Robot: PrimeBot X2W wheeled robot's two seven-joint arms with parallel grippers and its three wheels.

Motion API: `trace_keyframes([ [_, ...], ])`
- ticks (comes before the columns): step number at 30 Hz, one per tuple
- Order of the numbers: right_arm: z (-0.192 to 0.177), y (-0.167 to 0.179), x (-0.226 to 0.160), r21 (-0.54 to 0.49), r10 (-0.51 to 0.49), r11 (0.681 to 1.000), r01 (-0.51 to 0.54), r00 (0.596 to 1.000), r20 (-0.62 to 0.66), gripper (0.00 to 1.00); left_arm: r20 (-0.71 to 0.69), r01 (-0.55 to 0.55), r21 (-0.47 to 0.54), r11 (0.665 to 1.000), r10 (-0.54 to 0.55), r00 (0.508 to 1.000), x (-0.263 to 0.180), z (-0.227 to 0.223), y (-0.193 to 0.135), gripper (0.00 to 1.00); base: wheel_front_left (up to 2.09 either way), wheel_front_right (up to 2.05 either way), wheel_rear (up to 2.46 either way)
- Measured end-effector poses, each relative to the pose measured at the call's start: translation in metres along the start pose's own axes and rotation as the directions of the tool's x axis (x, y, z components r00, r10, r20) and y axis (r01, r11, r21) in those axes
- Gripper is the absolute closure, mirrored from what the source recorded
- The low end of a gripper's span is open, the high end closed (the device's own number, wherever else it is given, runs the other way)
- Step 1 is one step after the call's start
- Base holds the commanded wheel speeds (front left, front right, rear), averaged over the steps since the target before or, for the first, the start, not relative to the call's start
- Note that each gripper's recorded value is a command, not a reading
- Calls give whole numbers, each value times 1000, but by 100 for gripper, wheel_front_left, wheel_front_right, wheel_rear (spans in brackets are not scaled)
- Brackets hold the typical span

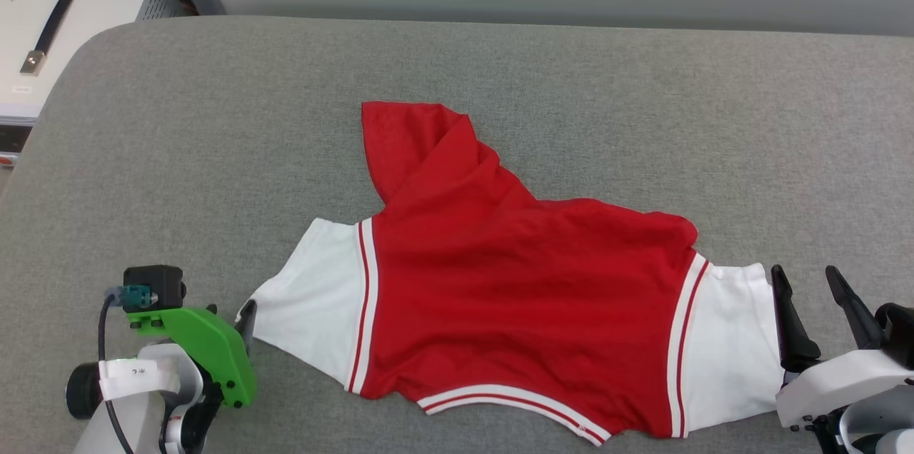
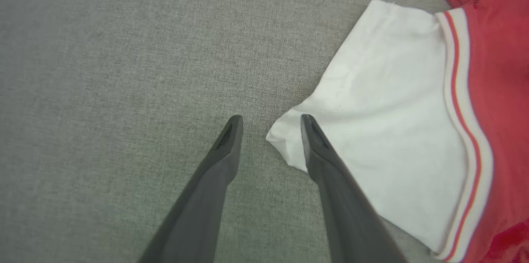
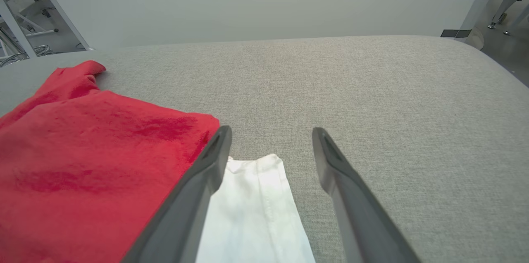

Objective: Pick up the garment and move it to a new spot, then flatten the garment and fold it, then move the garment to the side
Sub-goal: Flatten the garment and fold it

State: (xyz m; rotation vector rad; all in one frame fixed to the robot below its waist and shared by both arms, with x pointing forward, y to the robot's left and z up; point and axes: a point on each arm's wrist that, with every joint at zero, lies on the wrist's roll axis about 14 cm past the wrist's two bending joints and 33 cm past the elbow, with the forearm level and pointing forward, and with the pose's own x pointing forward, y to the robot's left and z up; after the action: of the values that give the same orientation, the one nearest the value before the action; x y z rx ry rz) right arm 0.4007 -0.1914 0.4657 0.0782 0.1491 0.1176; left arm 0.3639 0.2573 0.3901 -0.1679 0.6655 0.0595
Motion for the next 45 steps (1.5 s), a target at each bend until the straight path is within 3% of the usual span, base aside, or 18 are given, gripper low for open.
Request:
trace_keyframes([
  [6,9,2,-1,0,2,1000,-2,1000,24,0,280,91,105,990,-117,953,-11,57,-28,0,0,0,0],
  [11,19,3,-2,-8,8,1000,-8,999,43,0,501,152,222,963,-246,829,-39,100,-62,0,0,0,0],
  [14,28,7,-4,-15,21,1000,-20,997,69,0,579,197,233,952,-298,759,-55,110,-80,0,0,0,0],
  [17,33,15,-6,-26,49,999,-47,996,81,0,629,200,217,956,-293,720,-65,111,-83,0,0,0,0],
  [26,38,22,-10,-32,71,997,-68,992,107,0,690,178,142,974,-226,687,-78,105,-87,0,0,0,0],
  [31,35,22,-14,-50,78,996,-73,993,93,0,679,171,142,975,-222,700,-75,95,-91,0,0,0,0],
  [35,18,17,-20,-76,81,993,-85,995,-51,0,685,177,149,973,-231,691,-74,99,-96,0,0,0,0],
  [39,-6,11,-27,-68,86,992,-109,954,-287,0,680,168,155,974,-228,697,-70,99,-94,0,0,0,0],
  [45,-40,-6,-48,-14,38,998,-58,796,-604,0,674,165,148,975,-222,705,-64,98,-93,0,0,0,0],
])
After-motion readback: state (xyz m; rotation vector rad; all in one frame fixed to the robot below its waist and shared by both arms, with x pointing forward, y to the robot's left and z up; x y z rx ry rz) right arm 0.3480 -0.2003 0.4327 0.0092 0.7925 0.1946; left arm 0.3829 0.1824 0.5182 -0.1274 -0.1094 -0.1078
